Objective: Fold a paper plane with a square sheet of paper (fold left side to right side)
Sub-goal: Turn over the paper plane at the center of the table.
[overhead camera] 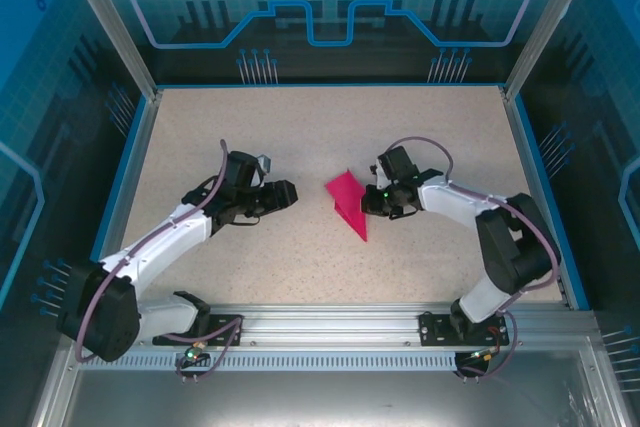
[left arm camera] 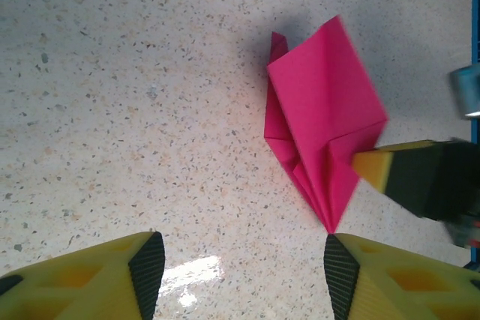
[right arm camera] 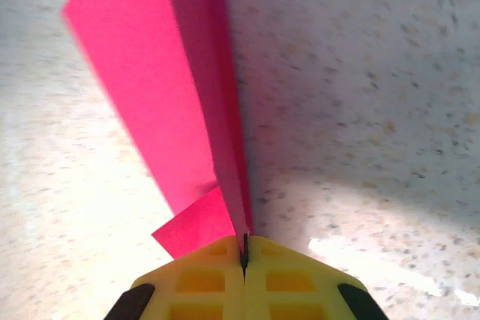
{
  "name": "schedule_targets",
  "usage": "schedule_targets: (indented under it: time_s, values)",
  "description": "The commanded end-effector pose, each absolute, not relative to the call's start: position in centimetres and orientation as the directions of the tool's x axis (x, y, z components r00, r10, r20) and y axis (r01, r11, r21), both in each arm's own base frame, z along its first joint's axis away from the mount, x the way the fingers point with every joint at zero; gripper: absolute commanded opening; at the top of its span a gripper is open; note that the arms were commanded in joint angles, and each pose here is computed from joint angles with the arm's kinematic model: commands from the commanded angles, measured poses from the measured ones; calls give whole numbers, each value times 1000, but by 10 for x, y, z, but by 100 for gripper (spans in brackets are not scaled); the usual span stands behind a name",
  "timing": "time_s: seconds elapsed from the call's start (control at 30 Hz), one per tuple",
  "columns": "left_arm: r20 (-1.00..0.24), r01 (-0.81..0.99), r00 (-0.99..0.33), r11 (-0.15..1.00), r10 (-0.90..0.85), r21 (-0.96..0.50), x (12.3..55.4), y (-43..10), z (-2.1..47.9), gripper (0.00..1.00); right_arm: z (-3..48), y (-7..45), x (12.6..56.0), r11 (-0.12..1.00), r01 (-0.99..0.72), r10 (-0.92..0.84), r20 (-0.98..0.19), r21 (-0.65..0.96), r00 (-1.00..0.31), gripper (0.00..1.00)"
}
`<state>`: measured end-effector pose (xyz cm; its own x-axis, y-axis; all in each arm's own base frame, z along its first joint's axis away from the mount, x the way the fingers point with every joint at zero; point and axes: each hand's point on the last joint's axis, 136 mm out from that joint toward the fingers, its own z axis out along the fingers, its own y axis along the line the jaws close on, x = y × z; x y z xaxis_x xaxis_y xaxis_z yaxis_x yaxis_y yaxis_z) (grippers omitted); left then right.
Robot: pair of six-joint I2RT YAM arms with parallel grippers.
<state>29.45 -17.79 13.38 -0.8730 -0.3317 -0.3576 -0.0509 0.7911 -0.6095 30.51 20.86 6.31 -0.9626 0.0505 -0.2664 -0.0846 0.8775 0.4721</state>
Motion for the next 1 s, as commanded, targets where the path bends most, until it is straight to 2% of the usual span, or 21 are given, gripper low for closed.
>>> schedule_targets:
  time_s: [0.0,0.13,0.23,0.43,0.5,0.57,0.63,0.73,0.87,0.97]
  values:
    - [-347,-83,-870,797,-350,-598,298,-173,130,62,106,226,307,832,-198,-10,-343,518,-939,0]
    - [-349,-79,-871,800,-346,-595,297,-173,130,62,99,214,305,827,-183,8,-337,532,-941,1]
    - [-350,-75,-874,804,-338,-590,296,-172,130,62,76,203,303,813,-134,39,-283,567,-958,0]
    - [-337,-87,-876,801,-344,-592,295,-173,125,63,28,165,297,860,-7,101,-184,510,-978,3]
    - [-333,-91,-877,801,-346,-592,296,-173,124,63,27,154,298,887,19,117,-185,462,-976,9]
    - [-333,-92,-878,802,-345,-590,296,-172,123,63,29,143,299,917,32,116,-189,398,-975,21]
    - [-336,-90,-877,804,-344,-588,296,-172,124,63,31,132,295,945,43,106,-180,325,-978,25]
    - [-347,-83,-873,807,-342,-585,297,-171,127,64,53,127,297,972,4,59,-226,235,-972,34]
    - [-375,-62,-861,803,-343,-592,299,-171,135,70,79,147,292,974,-118,-57,-294,191,-954,49]
    - [-400,-41,-849,797,-346,-602,301,-172,143,75,77,170,282,952,-203,-138,-271,229,-953,57]
